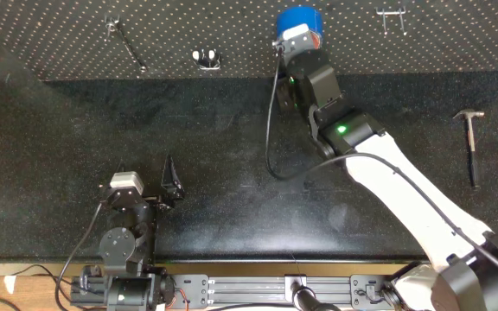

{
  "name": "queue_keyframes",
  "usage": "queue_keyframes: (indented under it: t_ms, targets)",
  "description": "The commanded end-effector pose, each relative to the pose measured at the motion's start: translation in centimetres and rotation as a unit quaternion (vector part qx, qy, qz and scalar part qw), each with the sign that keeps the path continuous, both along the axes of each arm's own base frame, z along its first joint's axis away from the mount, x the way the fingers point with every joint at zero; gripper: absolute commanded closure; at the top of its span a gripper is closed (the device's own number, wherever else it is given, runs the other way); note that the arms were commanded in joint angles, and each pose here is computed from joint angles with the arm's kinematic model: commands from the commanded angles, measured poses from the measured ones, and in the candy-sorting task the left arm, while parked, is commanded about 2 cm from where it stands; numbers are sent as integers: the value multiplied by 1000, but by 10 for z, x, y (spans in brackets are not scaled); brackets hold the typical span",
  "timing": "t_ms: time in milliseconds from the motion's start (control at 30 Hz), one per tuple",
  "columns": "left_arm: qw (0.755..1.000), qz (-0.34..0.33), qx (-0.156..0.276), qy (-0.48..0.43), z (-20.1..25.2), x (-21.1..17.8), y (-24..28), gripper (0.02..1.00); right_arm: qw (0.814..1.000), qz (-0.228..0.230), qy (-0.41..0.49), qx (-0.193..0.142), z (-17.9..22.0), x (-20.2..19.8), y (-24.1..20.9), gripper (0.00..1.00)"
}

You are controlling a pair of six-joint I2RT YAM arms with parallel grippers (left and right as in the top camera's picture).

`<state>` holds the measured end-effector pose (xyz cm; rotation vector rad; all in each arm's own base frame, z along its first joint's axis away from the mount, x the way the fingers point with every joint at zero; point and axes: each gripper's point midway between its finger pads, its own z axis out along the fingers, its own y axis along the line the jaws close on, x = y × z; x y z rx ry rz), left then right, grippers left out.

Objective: Place Tools Onto Pegboard

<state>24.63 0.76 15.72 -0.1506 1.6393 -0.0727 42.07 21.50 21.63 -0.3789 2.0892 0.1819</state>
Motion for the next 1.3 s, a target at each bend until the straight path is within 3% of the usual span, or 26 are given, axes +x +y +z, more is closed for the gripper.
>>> queue_keyframes:
  t_ms: [33,100,133,200,400,600,700,833,1133,1300]
  targets:
    - [1000,0,3,1,-1,0,1,23,993,-2,106,-59,-2,-72,-48,75]
    - [1000,0,3,1,-1,0,1,23,974,-40,200,-103,-25,-108,-98,25]
    - [1000,0,3,1,-1,0,1,23,949,-87,275,-125,-41,-134,-143,25]
    - [1000,0,3,1,-1,0,1,20,913,-156,353,-135,-53,-161,-204,25]
    - [1000,0,3,1,-1,0,1,23,882,-225,388,-144,-61,-178,-314,25]
    - [1000,0,3,1,-1,0,1,23,883,-193,423,-61,-112,-165,-356,25]
    - [1000,0,3,1,-1,0,1,23,879,-146,447,-77,-141,-160,-365,25]
    - [1000,0,3,1,-1,0,1,23,866,-152,473,-63,-179,-160,-386,25]
    - [1000,0,3,1,-1,0,1,20,859,-128,492,-66,-207,-164,-395,25]
    - [1000,0,3,1,-1,0,1,25,852,-137,498,-84,-210,-166,-403,3]
